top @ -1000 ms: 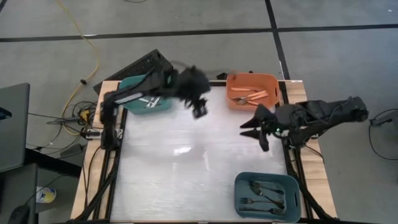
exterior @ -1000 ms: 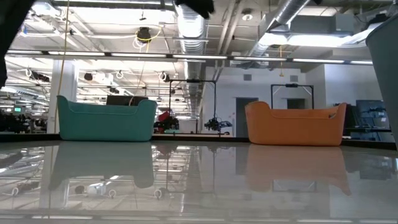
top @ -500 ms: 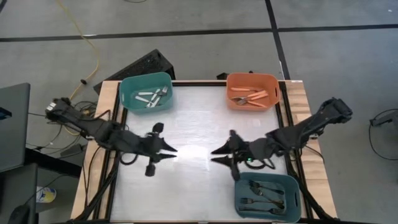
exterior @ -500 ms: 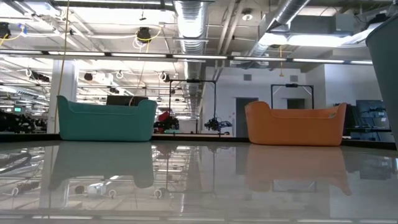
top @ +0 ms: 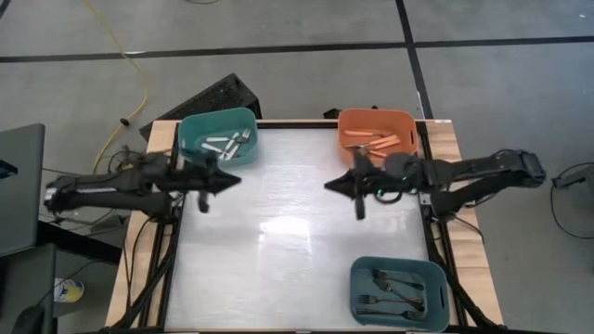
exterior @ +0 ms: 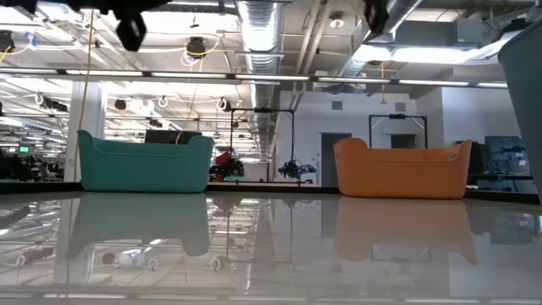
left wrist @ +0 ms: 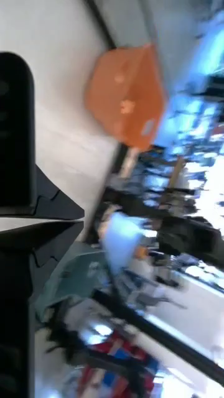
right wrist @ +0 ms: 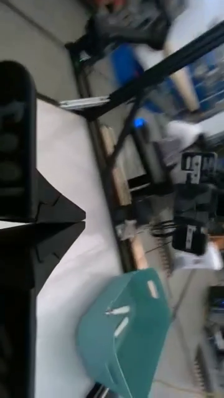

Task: Sort silverware by color (type)
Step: Return to Home Position

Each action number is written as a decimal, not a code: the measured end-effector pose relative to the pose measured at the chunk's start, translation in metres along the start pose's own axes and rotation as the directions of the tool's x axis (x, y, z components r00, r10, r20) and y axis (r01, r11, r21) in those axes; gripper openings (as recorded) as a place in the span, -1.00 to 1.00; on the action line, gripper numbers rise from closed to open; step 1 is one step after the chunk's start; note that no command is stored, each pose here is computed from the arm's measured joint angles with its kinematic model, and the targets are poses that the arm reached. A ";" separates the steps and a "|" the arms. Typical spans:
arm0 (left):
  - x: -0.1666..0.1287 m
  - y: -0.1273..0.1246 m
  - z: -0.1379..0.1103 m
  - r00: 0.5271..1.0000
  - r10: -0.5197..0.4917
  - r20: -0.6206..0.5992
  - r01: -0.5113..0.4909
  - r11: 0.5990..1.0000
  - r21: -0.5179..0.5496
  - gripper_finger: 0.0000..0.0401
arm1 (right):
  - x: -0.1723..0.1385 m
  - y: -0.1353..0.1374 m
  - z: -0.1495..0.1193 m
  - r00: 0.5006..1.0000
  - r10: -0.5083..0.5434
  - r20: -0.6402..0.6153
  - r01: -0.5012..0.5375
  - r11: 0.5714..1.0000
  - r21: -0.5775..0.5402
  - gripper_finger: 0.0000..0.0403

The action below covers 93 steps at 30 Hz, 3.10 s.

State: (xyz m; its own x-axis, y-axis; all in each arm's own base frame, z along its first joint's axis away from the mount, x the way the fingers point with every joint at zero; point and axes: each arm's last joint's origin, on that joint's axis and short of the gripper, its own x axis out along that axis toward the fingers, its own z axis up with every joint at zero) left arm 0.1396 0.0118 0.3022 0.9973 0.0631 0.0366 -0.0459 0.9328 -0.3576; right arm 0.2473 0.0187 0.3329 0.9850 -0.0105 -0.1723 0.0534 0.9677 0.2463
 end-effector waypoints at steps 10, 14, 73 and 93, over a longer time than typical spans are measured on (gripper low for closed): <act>-0.035 0.018 -0.044 0.994 0.061 0.093 -0.056 0.997 -0.055 -1.00 | -0.023 -0.062 -0.080 0.984 0.047 0.174 -0.078 0.982 0.174 -0.93; -0.037 0.026 -0.065 0.989 0.033 0.147 -0.019 0.995 -0.096 -1.00 | -0.028 -0.067 -0.104 0.992 0.039 0.118 -0.060 0.981 0.183 -0.93; -0.048 0.047 -0.121 0.996 0.085 0.009 -0.083 0.984 -0.161 -1.00 | -0.103 -0.084 -0.175 0.987 -0.084 0.140 0.084 0.996 0.006 -0.75; -0.048 0.047 -0.121 0.996 0.084 0.007 -0.082 0.985 -0.152 -1.00 | -0.102 -0.088 -0.192 0.991 -0.127 -0.027 0.128 0.992 0.011 -0.73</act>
State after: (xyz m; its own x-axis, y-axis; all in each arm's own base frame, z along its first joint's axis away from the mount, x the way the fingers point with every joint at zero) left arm 0.0961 0.0095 0.1708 0.9895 0.1441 0.0128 -0.1188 0.8596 -0.4970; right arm 0.1106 -0.0167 0.1458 0.9654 -0.1268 -0.2280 0.1806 0.9555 0.2332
